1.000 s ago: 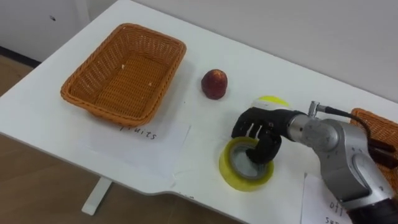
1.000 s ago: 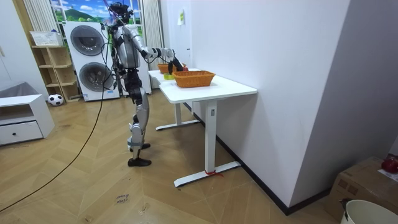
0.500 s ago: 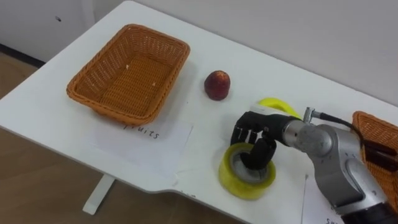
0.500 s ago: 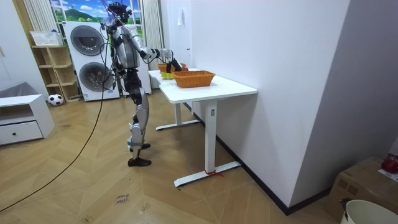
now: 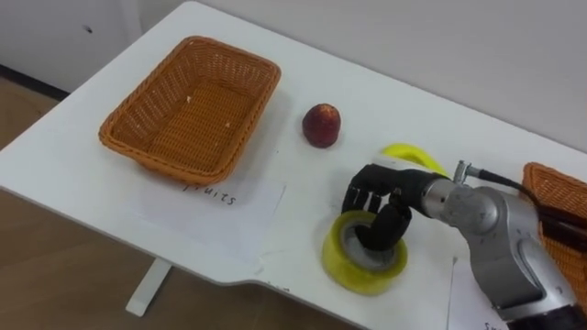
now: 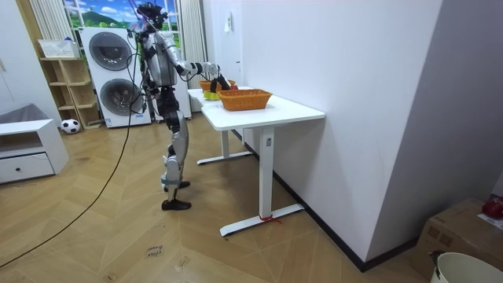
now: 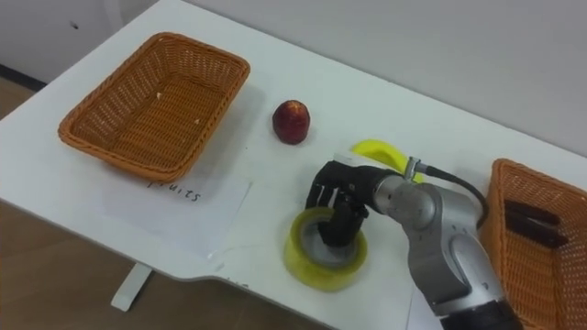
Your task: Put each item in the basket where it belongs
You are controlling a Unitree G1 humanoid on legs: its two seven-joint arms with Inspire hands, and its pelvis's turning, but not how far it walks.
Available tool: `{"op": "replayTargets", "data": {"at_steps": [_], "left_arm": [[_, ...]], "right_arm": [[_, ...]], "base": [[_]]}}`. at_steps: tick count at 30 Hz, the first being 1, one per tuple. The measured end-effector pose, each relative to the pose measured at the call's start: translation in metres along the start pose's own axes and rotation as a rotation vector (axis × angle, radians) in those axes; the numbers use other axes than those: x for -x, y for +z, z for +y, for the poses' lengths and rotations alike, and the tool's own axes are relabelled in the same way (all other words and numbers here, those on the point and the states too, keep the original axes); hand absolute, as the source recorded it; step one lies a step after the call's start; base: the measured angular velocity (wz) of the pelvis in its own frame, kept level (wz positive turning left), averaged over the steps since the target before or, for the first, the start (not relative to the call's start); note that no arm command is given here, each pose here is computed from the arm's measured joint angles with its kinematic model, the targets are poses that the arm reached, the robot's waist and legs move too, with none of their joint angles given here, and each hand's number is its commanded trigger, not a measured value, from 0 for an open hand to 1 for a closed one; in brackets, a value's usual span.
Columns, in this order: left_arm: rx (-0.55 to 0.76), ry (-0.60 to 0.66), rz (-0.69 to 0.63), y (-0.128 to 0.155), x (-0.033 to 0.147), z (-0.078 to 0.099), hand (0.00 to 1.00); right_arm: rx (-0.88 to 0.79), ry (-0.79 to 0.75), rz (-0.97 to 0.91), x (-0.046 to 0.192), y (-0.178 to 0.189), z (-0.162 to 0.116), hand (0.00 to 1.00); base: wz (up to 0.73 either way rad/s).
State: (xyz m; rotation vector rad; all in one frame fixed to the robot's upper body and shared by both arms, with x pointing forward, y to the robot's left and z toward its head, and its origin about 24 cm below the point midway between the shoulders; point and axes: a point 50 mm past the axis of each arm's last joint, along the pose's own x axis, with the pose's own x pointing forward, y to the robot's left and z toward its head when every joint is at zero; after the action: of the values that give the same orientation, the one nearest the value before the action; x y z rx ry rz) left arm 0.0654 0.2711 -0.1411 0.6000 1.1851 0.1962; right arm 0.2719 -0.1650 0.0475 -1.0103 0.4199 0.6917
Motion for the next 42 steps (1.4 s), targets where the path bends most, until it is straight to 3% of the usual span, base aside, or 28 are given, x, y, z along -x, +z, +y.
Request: {"op": "replayTargets", "data": {"at_steps": [10,27,35,42], "left_arm": [[0.057,0.004,0.017,-0.003,0.000,-0.003,0.00],[0.173,-0.046,0.022,-0.004,0.003,-0.021,0.00],[0.176,-0.068,0.012,-0.005,0.004,-0.024,0.00],[0.179,-0.096,0.046,-0.018,0.008,-0.028,0.00]], "right_arm": [[-0.055,-0.105,-0.080,0.008,0.000,-0.006,1.00],[-0.305,-0.556,-0.209,0.038,-0.019,-0.050,1.00],[-0.323,-0.661,-0.246,0.043,-0.017,-0.060,1.00],[-0.518,-0.789,-0.314,0.056,-0.028,-0.071,1.00]], "base": [[0.00],[-0.06],[-0.07],[0.00]]}}
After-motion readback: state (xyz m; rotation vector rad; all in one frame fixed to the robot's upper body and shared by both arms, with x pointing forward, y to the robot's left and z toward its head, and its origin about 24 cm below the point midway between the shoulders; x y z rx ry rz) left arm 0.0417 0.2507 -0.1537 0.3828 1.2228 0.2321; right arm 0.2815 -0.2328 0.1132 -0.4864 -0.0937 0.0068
